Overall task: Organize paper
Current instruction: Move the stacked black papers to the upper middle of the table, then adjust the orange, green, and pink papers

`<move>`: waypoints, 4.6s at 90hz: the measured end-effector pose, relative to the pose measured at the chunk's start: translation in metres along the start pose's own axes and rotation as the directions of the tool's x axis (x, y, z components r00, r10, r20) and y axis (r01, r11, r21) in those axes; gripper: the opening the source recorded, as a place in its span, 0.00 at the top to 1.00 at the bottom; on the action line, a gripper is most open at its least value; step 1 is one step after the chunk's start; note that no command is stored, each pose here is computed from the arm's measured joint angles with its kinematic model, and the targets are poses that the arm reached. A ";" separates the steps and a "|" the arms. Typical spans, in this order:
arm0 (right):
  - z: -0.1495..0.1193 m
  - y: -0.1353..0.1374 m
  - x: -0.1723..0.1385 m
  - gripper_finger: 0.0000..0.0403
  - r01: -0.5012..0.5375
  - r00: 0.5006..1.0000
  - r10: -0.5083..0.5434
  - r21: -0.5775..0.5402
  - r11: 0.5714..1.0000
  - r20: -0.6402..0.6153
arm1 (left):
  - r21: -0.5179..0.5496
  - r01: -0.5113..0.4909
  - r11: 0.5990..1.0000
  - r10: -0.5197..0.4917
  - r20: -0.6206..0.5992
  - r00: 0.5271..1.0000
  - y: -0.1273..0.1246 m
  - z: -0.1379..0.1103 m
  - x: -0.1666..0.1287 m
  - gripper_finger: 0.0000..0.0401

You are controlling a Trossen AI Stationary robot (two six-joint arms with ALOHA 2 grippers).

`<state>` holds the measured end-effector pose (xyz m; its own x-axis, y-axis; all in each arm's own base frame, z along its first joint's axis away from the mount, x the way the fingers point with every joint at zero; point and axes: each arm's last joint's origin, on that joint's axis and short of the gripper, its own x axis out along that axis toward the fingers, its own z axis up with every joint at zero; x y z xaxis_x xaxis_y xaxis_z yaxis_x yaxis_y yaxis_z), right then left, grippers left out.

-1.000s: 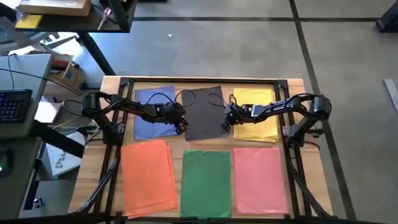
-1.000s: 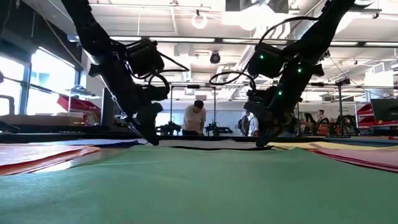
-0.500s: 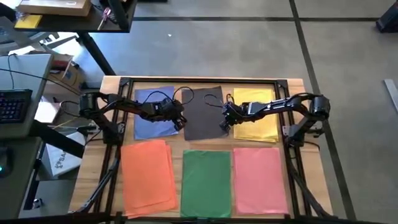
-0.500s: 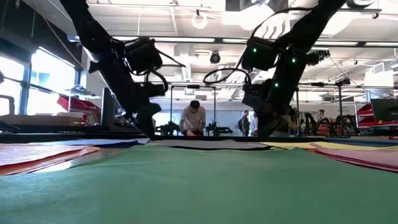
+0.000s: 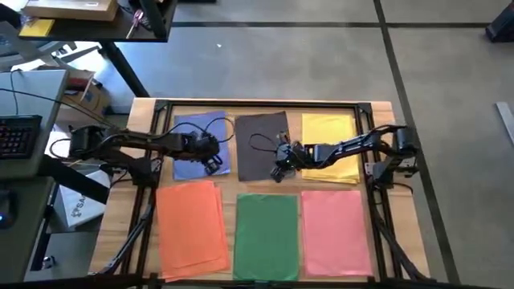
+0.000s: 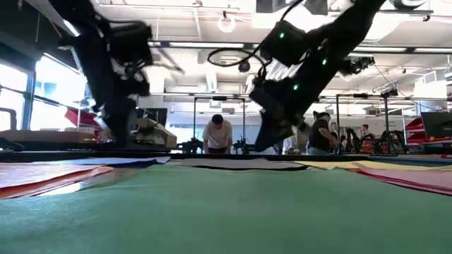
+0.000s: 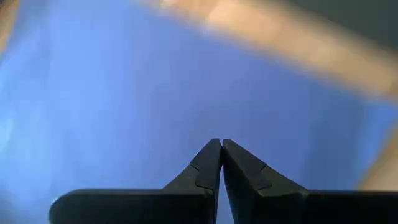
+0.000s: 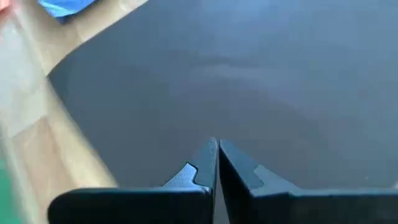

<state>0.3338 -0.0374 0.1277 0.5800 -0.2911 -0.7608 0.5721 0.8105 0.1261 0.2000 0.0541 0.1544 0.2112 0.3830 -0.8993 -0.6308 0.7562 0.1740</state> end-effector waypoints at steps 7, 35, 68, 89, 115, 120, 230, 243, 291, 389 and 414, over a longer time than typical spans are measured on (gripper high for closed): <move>-0.006 -0.003 0.015 1.00 0.012 1.000 -0.012 0.015 1.000 -0.011 | -0.011 -0.007 1.000 0.007 -0.026 1.000 0.004 -0.012 0.011 0.99; -0.013 -0.004 0.031 1.00 0.068 0.998 -0.068 0.117 0.991 -0.005 | 0.191 -0.038 0.981 0.025 0.071 0.997 0.008 -0.023 0.031 0.99; -0.013 -0.003 0.029 1.00 0.092 0.995 -0.098 0.143 0.985 0.032 | 0.190 -0.057 0.980 0.045 0.068 0.997 0.010 -0.023 0.032 0.99; 0.004 0.001 0.002 1.00 0.101 0.985 -0.118 0.131 0.986 0.128 | 0.222 -0.115 0.968 0.101 0.074 0.992 0.002 -0.011 0.008 0.99; 0.012 0.036 -0.032 1.00 -0.057 0.966 0.064 -0.034 0.998 0.251 | 0.190 -0.052 0.980 0.024 0.151 0.988 -0.022 0.002 -0.063 0.99; 0.007 0.048 -0.035 1.00 -0.133 0.959 0.152 -0.094 0.987 0.238 | 0.170 0.018 0.985 -0.045 0.153 0.987 -0.030 -0.003 -0.078 0.99; -0.046 0.354 0.014 1.00 -0.712 0.673 0.715 -0.429 0.556 -0.189 | -0.253 0.127 0.959 -0.155 -0.095 0.983 -0.041 -0.117 -0.029 1.00; -0.054 0.355 0.014 1.00 -0.705 0.680 0.703 -0.448 0.550 -0.208 | -0.267 0.169 0.949 -0.191 -0.056 0.980 -0.046 -0.116 -0.029 1.00; -0.071 0.352 0.024 1.00 -0.663 0.727 0.639 -0.496 0.560 -0.251 | -0.280 0.237 0.930 -0.231 0.055 0.971 -0.053 -0.110 -0.029 1.00; -0.014 0.319 -0.032 1.00 -0.235 0.970 0.226 -0.607 0.759 -0.093 | -0.084 0.495 0.865 -0.485 0.110 0.867 -0.096 -0.093 -0.143 1.00; 0.003 0.283 0.007 1.00 -0.239 0.969 0.137 -0.634 0.735 -0.206 | -0.290 0.471 0.833 -0.504 -0.044 0.863 -0.118 -0.153 -0.149 1.00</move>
<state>0.5012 0.1881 0.1599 0.5208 -0.0661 -0.8511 -0.0859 0.9879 -0.1292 0.1291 -0.1735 0.2066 0.4670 -0.0740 -0.8812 -0.6425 0.6563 -0.3956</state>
